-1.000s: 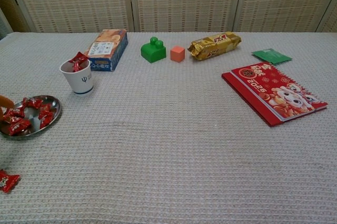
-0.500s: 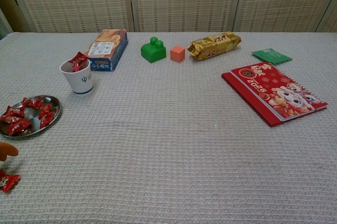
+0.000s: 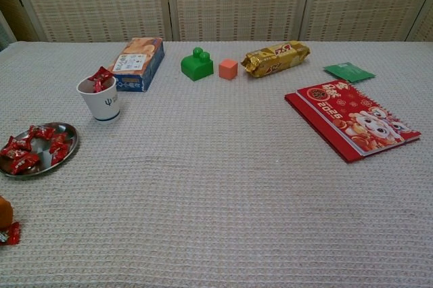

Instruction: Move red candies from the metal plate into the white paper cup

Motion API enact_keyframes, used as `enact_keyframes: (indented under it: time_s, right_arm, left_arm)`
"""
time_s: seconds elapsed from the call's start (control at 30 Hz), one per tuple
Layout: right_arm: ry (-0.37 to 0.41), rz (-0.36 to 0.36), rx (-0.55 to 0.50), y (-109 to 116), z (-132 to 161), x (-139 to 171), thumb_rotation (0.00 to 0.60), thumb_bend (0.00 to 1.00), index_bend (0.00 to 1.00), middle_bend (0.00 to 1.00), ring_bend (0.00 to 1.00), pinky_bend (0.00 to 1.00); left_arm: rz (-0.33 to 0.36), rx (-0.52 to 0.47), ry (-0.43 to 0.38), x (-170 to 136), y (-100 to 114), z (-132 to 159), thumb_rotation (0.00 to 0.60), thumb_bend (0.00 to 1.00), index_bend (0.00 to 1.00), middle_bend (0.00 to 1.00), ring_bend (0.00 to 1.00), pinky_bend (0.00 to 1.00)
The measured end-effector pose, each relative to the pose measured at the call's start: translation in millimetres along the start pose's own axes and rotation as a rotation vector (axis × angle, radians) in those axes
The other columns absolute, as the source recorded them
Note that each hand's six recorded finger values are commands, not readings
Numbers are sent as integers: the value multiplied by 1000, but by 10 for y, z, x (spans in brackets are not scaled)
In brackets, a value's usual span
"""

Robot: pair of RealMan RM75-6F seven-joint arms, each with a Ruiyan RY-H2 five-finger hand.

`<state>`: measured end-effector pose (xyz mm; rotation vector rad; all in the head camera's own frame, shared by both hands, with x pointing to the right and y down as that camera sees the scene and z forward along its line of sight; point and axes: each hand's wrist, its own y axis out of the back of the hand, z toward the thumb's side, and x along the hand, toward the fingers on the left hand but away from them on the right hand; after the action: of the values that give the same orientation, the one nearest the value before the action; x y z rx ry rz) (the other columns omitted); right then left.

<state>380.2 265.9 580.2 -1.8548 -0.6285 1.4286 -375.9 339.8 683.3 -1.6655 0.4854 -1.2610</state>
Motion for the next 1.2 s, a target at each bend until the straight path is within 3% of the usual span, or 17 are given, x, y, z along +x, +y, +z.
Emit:
enact_keyframes:
  time_s: [0.33, 0.63, 0.87, 1.2]
  right_arm:
    - [-5, -1, 2, -3, -5, -6, 600, 57, 0, 0, 0, 0]
    - [-15, -3, 0, 1, -28, -26, 600, 57, 0, 0, 0, 0]
    - [-25, 3, 5, -21, -36, -58, 600, 57, 0, 0, 0, 0]
    - [-58, 8, 11, -43, -88, -102, 600, 58, 0, 0, 0, 0]
  left_arm:
    - [16, -3, 5, 28, 22, -6, 600, 426, 542, 563, 882, 1000]
    - [132, -51, 53, 235, 372, -171, 600, 425, 540, 564, 882, 1000]
    - [234, -93, 80, 759, 782, -315, 600, 420, 532, 550, 882, 1000]
    - [286, -75, 69, 1789, 1185, -192, 600, 426, 521, 534, 882, 1000]
